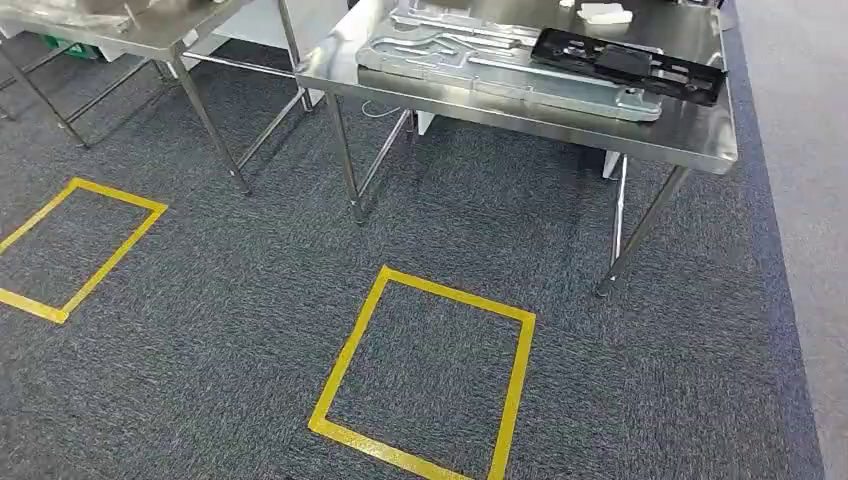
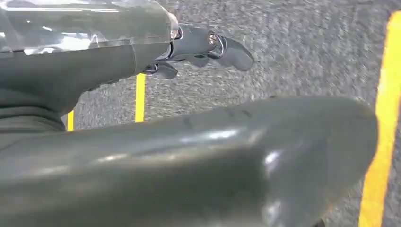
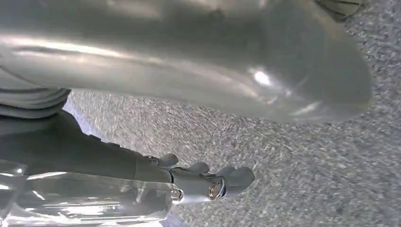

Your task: Take the parts from the cabinet and place them on the table.

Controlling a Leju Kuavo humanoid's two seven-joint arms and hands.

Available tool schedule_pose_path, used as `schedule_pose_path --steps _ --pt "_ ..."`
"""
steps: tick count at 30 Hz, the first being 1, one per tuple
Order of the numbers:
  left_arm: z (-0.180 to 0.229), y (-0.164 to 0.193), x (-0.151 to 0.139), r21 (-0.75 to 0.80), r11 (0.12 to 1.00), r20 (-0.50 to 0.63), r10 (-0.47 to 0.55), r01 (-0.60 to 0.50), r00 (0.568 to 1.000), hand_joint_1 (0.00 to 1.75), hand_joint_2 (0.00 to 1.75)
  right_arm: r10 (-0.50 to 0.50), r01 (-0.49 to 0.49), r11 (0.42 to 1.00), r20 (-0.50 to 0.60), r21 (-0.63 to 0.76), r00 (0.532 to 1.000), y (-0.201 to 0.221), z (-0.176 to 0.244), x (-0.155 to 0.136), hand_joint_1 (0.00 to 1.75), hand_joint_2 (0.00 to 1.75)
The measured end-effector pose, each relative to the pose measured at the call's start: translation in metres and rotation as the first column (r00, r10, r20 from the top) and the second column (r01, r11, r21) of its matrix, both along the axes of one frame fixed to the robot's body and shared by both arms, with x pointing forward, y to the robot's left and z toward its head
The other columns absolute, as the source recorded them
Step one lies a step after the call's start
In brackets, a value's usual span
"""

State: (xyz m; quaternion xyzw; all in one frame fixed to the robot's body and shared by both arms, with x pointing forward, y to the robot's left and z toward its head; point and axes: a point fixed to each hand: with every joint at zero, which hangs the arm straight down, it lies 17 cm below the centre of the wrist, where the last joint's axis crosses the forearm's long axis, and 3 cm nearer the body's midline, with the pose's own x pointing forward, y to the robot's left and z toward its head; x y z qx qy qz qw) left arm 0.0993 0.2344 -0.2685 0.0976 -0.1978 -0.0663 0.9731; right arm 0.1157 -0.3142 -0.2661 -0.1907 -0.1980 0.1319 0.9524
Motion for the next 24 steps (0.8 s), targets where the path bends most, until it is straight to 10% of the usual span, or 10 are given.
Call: schedule_pose_path --steps 24 --pt "-0.002 0.002 -0.009 0.009 1.0 -0.03 0.027 -0.026 0.999 0.0 0.0 0.023 -0.023 1.0 -0.032 0.007 0.999 0.005 -0.003 -0.011 0.0 0.0"
